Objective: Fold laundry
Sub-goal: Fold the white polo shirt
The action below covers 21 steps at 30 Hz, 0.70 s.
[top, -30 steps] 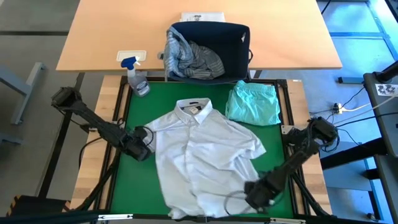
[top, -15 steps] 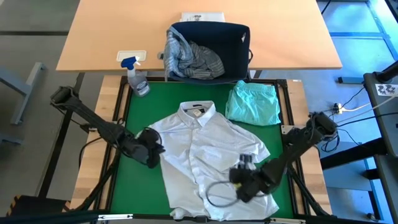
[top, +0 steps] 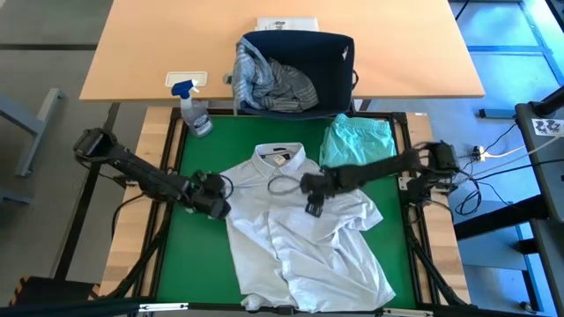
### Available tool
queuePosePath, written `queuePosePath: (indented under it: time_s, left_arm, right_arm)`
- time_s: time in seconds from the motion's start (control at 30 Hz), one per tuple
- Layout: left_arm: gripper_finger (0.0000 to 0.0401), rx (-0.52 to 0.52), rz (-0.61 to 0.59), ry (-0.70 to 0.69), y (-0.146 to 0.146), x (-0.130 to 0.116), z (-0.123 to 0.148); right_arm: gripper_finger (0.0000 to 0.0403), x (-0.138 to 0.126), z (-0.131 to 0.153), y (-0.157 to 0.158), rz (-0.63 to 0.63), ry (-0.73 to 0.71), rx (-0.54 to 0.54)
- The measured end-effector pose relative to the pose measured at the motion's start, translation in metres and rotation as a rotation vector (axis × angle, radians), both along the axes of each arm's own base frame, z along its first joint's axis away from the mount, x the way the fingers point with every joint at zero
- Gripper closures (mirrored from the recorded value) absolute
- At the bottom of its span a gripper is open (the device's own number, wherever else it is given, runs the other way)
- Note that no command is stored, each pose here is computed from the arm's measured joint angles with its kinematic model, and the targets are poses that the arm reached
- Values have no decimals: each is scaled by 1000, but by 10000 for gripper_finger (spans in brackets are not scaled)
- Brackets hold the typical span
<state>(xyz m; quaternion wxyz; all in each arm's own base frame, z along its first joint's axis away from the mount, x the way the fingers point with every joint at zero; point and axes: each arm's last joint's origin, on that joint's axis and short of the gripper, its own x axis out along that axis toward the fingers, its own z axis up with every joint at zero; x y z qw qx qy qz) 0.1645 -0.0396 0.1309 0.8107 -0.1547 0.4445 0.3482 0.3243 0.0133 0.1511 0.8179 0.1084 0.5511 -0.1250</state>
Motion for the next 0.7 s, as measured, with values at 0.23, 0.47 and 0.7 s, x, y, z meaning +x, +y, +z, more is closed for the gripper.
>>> queuePosePath:
  time_s: [0.23,0.47,0.7]
  left_arm:
    - [316,45,214,134,32,-24,-20]
    - [316,56,158,195,39,-16,-7]
    - [316,-52,-22,59,28,16,50]
  right_arm:
    - [252,12,-20,-72,-54,-103,-93]
    - [252,23,-16,-127,-100,-245,-227]
    - [252,14,53,-113,65,-268,-24]
